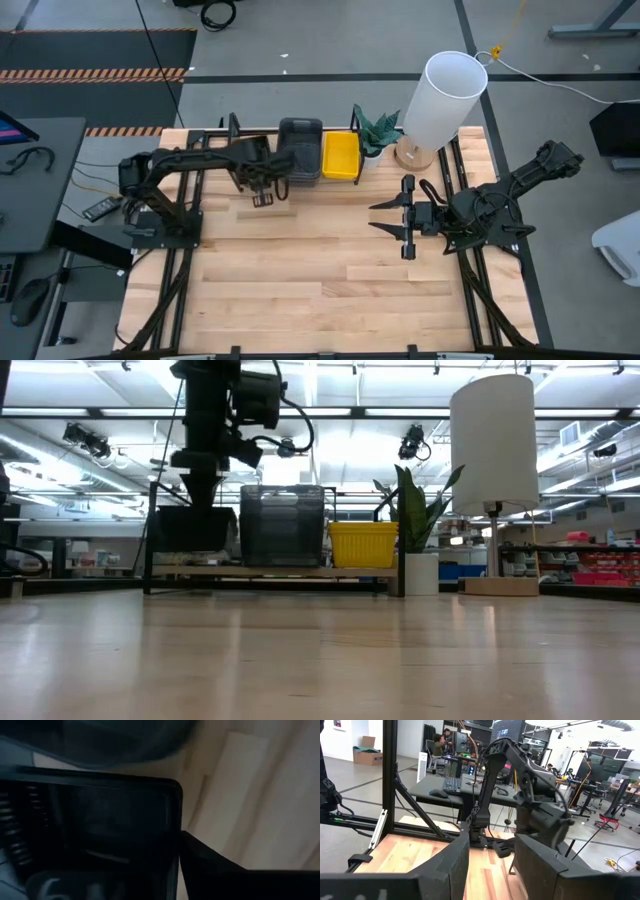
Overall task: Stack baskets on shelf by color
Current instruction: Put the stack of black bins on the shelf, then return to Home Position
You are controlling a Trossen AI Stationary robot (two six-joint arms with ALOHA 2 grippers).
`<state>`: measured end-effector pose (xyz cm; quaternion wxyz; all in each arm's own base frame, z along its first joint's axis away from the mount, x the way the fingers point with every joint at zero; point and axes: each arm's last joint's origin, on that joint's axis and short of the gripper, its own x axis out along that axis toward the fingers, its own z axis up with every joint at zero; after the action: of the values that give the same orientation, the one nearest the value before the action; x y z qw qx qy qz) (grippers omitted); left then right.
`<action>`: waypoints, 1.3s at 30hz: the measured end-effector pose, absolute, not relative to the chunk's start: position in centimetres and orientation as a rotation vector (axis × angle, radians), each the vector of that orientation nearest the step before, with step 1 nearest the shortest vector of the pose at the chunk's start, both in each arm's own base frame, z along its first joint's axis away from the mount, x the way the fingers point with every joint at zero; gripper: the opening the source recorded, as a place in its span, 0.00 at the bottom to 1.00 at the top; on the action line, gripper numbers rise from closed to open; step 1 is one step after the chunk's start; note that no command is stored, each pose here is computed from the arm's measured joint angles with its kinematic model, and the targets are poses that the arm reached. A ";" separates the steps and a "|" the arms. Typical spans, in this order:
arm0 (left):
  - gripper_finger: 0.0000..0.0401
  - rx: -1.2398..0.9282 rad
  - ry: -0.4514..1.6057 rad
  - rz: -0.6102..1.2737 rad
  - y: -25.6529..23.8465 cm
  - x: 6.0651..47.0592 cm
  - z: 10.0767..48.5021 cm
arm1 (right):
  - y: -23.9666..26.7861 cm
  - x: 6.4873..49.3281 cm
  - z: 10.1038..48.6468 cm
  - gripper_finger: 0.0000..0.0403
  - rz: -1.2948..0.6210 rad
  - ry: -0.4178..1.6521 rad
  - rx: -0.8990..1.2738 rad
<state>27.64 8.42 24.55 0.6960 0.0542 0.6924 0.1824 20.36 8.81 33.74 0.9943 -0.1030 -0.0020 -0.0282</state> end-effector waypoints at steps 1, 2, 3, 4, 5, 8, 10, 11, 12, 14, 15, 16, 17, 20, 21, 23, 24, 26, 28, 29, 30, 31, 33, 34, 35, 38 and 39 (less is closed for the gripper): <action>0.13 0.110 1.535 0.421 8.8 27.6 24.6 | 8.8 20.4 33.7 0.41 -0.056 -0.004 -0.207; 0.15 0.094 1.523 0.438 9.1 27.6 24.6 | 8.8 20.4 33.7 0.41 -0.056 -0.004 -0.207; 0.16 0.073 1.510 0.455 9.3 27.7 24.6 | 8.8 20.4 33.7 0.41 -0.056 -0.004 -0.207; 0.18 0.054 1.507 0.445 9.3 27.7 24.6 | 8.8 20.4 33.7 0.41 -0.056 -0.003 -0.207; 0.20 0.039 1.506 0.430 9.3 27.7 24.5 | 8.8 20.4 33.7 0.41 -0.056 -0.003 -0.207; 0.27 0.039 1.503 0.429 9.0 27.8 24.5 | 8.8 20.4 33.7 0.41 -0.056 -0.003 -0.207; 0.31 0.049 1.508 0.431 8.7 27.8 24.7 | 8.8 20.4 33.7 0.41 -0.056 0.001 -0.209; 0.34 0.058 1.513 0.431 8.5 27.8 25.0 | 8.8 20.4 33.7 0.41 -0.056 0.004 -0.211; 0.36 0.068 1.501 0.433 8.3 27.9 25.4 | 8.8 20.4 33.6 0.41 -0.055 0.008 -0.213; 0.38 0.077 1.464 0.436 7.8 28.1 26.4 | 8.8 20.3 33.5 0.41 -0.054 0.018 -0.219; 0.39 0.071 1.431 0.443 7.5 28.1 27.1 | 8.8 20.3 33.4 0.41 -0.053 0.027 -0.224; 0.39 0.066 1.386 0.446 7.2 28.0 27.9 | 8.8 20.3 33.3 0.41 -0.047 0.038 -0.231; 0.39 0.054 1.320 0.453 6.9 28.0 28.8 | 8.9 20.2 33.2 0.41 -0.036 0.051 -0.246; 0.37 0.004 1.105 0.426 6.2 26.8 31.5 | 9.0 20.0 32.8 0.40 -0.007 0.059 -0.273; 0.35 -0.016 1.010 0.409 5.9 26.4 32.4 | 8.8 19.8 32.7 0.39 -0.007 0.047 -0.271; 0.33 -0.035 0.866 0.376 5.4 25.1 33.5 | 8.4 19.4 32.4 0.37 -0.013 0.010 -0.266; 0.31 -0.043 0.788 0.362 5.1 24.4 33.8 | 8.1 19.2 32.3 0.35 -0.013 -0.013 -0.261; 0.29 -0.049 0.692 0.345 4.4 23.1 33.8 | 7.5 18.5 31.9 0.32 0.003 -0.061 -0.257; 0.27 -0.056 0.608 0.322 3.6 21.9 33.2 | 6.9 17.7 31.5 0.29 0.020 -0.124 -0.256; 0.26 -0.054 0.563 0.311 3.3 21.4 32.8 | 6.5 17.2 31.2 0.28 0.025 -0.152 -0.260; 0.25 -0.052 0.515 0.300 3.0 20.9 32.4 | 6.2 16.8 31.0 0.27 0.020 -0.191 -0.262; 0.24 -0.048 0.486 0.291 2.8 20.4 31.8 | 5.9 16.3 30.8 0.25 0.012 -0.227 -0.267; 0.22 -0.028 0.412 0.274 2.3 19.6 30.8 | 5.2 15.3 30.1 0.23 -0.018 -0.296 -0.279; 0.21 -0.021 0.385 0.265 2.2 19.2 30.2 | 4.9 14.9 29.8 0.22 -0.033 -0.331 -0.286; 0.20 -0.005 0.370 0.259 2.0 18.8 29.4 | 4.6 14.4 29.2 0.22 -0.048 -0.359 -0.291; 0.18 0.027 0.264 0.250 1.6 17.7 27.7 | 4.0 13.4 27.6 0.21 -0.089 -0.432 -0.296; 0.17 0.031 0.231 0.256 1.6 17.4 27.2 | 3.8 13.1 27.1 0.21 -0.108 -0.450 -0.302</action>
<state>17.42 1.63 27.17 0.9851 0.0153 0.1147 0.1276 13.08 3.77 27.05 0.9621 -0.1491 -0.2219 -0.0531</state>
